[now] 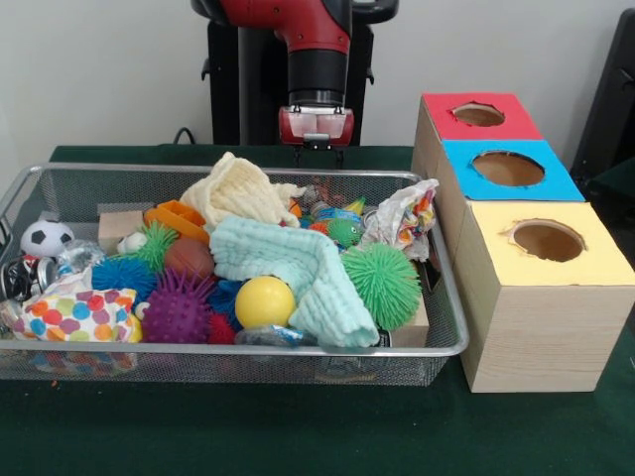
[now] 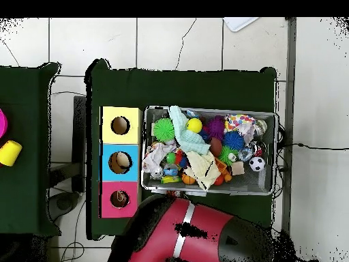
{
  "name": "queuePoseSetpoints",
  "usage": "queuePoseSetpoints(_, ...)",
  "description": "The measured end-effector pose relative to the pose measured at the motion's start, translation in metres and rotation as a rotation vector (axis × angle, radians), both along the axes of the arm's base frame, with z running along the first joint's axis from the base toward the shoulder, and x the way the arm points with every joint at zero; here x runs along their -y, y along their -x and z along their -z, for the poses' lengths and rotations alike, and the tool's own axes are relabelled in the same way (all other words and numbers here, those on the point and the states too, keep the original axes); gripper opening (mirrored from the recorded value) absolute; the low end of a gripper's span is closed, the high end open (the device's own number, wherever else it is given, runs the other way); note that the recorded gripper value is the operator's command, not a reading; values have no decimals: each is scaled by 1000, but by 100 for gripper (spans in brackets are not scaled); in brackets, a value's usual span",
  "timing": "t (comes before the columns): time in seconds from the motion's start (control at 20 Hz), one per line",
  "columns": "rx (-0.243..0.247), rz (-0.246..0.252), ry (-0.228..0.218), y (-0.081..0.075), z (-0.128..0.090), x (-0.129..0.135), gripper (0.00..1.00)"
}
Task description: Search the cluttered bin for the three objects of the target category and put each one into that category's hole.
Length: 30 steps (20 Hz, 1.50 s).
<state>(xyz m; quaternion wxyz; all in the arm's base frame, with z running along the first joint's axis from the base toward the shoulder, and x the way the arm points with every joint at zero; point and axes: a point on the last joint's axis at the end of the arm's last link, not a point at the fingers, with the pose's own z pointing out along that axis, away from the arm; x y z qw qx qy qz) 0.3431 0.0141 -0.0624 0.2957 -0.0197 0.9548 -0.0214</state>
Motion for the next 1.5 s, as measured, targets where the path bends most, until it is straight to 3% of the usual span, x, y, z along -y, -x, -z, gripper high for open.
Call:
queuePoseSetpoints(0.5, 11, -1, 0, 3, 2, 0, 100)
queuePoseSetpoints(0.55, 11, -1, 0, 3, 2, 0, 0)
queuePoseSetpoints(0.85, 14, -2, 4, -1, -1, 2, 0)
queuePoseSetpoints(1.5, -81, -7, -21, -9, -10, 9, 0)
